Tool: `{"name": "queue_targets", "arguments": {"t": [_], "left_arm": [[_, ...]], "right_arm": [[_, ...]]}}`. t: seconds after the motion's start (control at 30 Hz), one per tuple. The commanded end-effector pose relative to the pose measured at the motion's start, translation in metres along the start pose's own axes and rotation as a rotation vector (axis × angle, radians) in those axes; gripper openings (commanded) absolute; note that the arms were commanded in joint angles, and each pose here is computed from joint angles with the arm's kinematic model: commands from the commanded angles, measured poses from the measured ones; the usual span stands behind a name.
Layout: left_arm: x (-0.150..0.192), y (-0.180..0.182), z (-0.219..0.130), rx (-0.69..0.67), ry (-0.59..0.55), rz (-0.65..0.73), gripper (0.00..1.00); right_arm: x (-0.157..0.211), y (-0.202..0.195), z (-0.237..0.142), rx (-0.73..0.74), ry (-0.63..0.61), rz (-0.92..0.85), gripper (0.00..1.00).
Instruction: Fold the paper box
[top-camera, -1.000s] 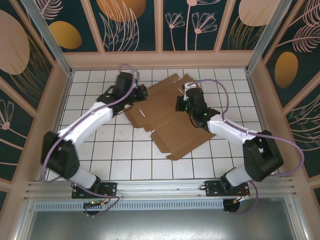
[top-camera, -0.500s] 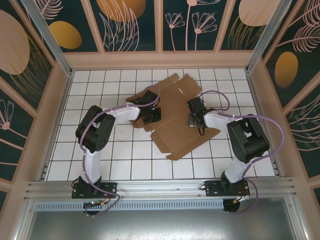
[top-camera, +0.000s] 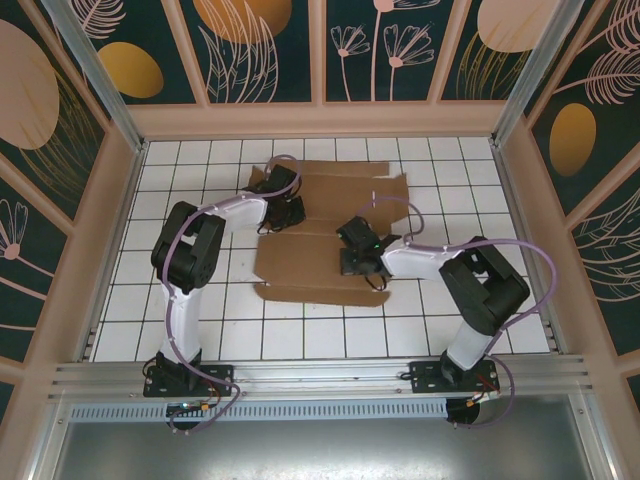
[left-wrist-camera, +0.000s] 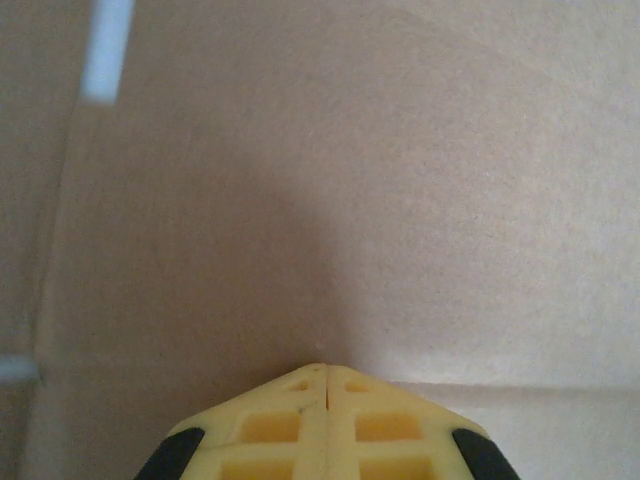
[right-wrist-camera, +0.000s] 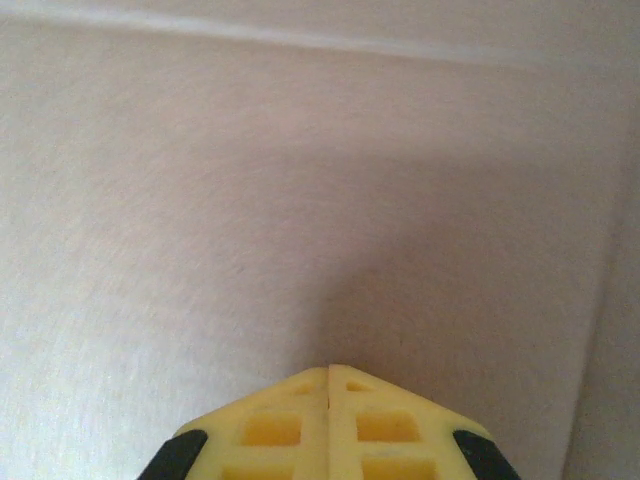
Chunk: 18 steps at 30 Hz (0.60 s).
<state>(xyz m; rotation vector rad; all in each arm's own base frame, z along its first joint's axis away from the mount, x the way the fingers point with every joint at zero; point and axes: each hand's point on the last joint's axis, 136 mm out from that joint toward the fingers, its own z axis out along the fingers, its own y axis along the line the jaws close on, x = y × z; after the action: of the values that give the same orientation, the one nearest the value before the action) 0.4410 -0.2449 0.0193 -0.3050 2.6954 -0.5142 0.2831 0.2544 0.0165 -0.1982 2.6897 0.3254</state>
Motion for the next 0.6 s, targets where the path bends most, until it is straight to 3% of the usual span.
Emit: {"name": "queue_targets", "arguments": {"t": [0.0,0.17,0.27,0.4,0.57], "left_arm": [[0.035,0.005,0.004,-0.042,0.113,0.062,0.00],[0.012,-0.002,-0.020,-0.038,0.044,0.113,0.00],[0.001,-0.011,-0.035,-0.018,0.010,0.139,0.00],[-0.007,-0.026,-0.061,0.053,-0.045,0.125,0.00],[0.002,-0.039,-0.074,0.151,-0.027,0.067,0.00]], "right_arm": [[0.069,0.057,0.021,-0.221,0.269,0.013,0.02],[0.028,0.095,-0.004,-0.416,0.154,0.083,0.09],[-0.006,0.089,-0.027,-0.450,0.057,0.136,0.17],[-0.045,0.044,-0.060,-0.389,-0.081,0.225,0.42],[-0.070,-0.054,-0.084,-0.195,-0.162,0.434,0.46]]}}
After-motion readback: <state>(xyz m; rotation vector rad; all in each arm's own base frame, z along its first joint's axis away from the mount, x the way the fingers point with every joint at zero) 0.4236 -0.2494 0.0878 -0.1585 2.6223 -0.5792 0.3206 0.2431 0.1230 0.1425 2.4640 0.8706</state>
